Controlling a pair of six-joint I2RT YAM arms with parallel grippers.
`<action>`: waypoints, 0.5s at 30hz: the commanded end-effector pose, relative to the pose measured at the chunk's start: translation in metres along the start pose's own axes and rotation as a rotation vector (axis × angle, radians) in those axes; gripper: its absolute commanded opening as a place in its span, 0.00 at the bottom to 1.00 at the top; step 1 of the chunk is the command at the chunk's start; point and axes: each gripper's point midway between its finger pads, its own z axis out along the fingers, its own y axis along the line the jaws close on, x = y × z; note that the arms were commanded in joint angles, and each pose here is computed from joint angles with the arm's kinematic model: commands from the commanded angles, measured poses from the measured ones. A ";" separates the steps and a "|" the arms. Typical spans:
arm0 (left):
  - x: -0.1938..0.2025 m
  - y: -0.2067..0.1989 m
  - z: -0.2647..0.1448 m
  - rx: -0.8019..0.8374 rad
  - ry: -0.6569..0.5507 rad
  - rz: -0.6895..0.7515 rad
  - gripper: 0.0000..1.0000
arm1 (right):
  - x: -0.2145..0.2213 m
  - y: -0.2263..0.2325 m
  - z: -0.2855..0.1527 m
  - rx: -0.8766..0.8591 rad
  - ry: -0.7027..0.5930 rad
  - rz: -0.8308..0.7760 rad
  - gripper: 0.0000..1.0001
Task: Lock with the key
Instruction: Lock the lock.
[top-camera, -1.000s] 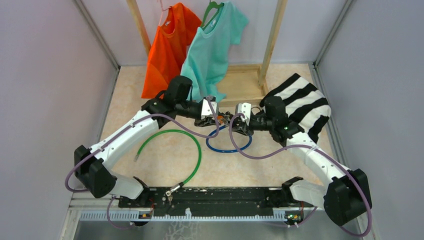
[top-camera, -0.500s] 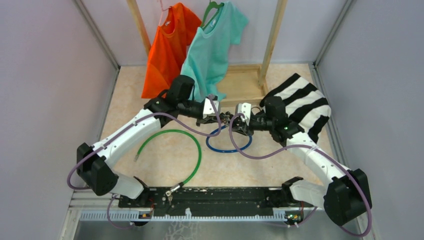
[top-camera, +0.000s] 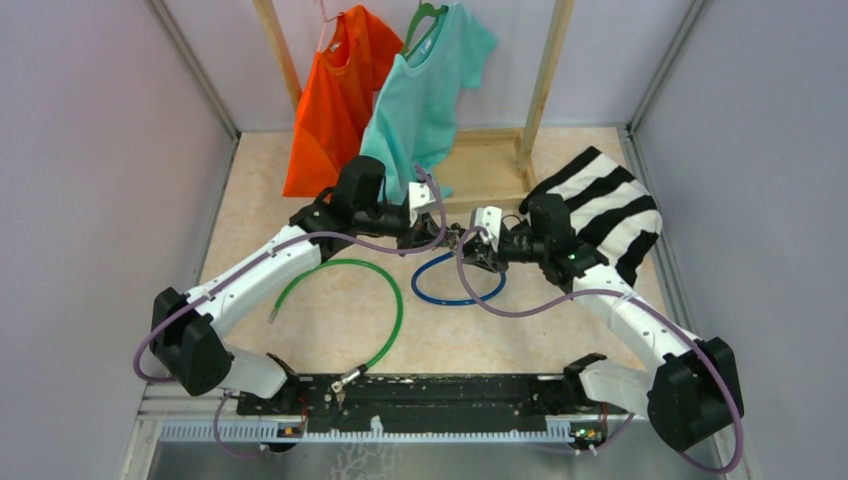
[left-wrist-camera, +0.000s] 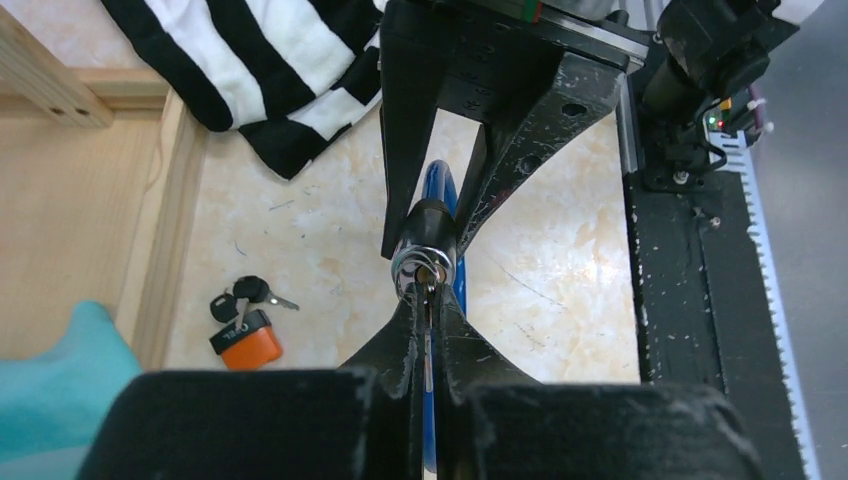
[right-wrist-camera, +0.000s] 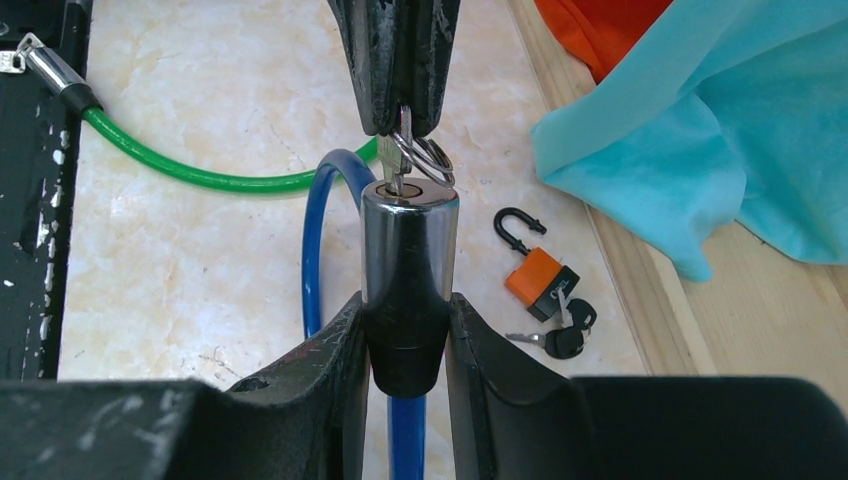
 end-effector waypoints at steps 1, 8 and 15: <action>0.008 -0.005 0.003 -0.031 0.010 -0.179 0.00 | -0.005 0.004 0.002 -0.011 -0.019 -0.009 0.00; 0.012 0.002 0.005 -0.102 0.023 -0.330 0.00 | -0.003 -0.003 -0.001 0.038 -0.001 -0.001 0.00; 0.013 0.004 0.004 -0.120 0.016 -0.397 0.00 | 0.002 -0.006 -0.002 0.055 0.020 -0.027 0.00</action>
